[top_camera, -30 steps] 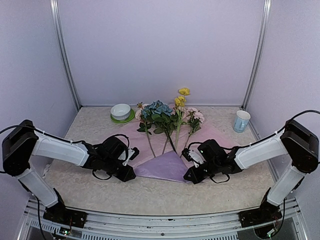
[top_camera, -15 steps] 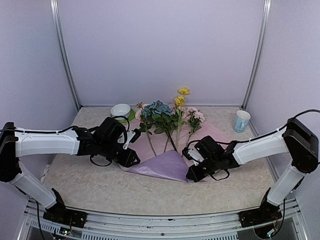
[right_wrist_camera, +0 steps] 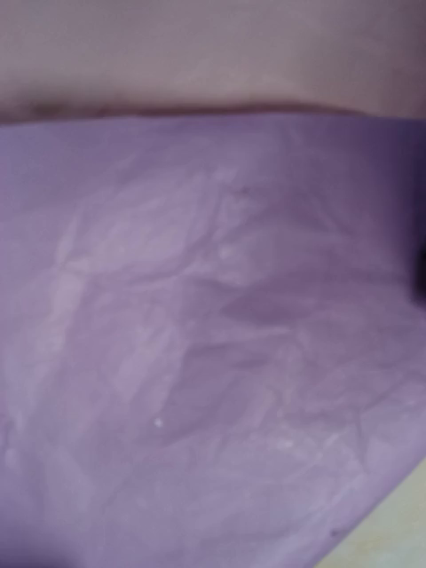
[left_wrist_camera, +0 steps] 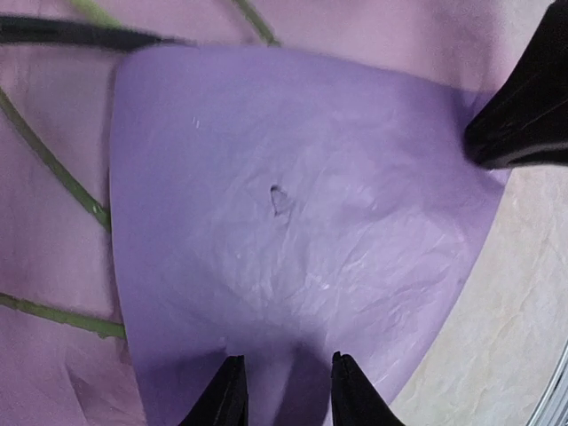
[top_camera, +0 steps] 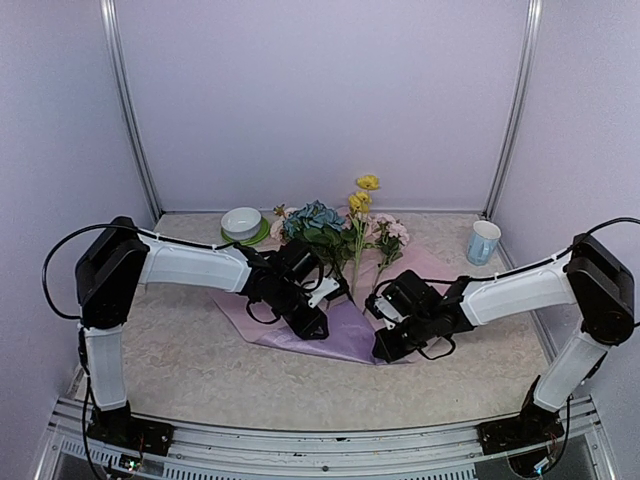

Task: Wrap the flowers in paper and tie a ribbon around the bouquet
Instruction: Press the fold line on the 1/4-folded wrapping paper, then pick up the one-fourth-folded wrapping paper from the center of the board.

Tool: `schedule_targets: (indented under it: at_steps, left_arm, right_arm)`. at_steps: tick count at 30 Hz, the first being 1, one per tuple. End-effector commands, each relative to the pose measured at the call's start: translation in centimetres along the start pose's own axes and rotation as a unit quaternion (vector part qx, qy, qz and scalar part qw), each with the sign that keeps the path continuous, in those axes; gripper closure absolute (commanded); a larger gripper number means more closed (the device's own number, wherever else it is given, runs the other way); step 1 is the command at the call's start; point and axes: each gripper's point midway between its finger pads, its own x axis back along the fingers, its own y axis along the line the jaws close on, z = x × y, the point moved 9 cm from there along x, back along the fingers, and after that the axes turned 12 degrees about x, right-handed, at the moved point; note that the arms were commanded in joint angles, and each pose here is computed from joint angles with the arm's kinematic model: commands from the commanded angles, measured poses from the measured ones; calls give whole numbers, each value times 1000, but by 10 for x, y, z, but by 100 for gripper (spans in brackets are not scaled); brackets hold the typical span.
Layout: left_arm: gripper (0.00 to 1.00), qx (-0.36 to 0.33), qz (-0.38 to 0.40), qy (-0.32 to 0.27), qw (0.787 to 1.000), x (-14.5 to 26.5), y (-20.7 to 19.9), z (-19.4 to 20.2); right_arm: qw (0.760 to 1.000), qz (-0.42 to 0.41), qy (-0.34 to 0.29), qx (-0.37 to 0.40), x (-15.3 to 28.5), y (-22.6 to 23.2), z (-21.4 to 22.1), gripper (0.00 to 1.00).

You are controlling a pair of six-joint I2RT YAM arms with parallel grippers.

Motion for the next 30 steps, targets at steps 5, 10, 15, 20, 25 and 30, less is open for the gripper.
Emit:
schedule_targets:
  at_steps: [5,10,15,20,25,30]
  left_arm:
    - [67,18,22,69,997,-27,26,27]
    - [68,24,29,73,997,-31,27,29]
    - [68,31,41,70,996,-31,28,34]
    - [68,33,42,71,996,-32,28,34]
    - [68,32,39,68,996,-29,29,35]
    - [68,38,43,64,996,-29,31,36]
  right_arm:
    - [997,5,-35,-64,47,-16,-16,74]
    - [983,16,-65,-172,84,-64,12,41]
    - [947,49,-119,-294,114,-140,47,24]
    - [898,133,-191,-374,137,-226,58,23]
    - [889,161,-185,-386,125,-280,49,26]
    - [907,82,-171,-376,90,-282,38,34]
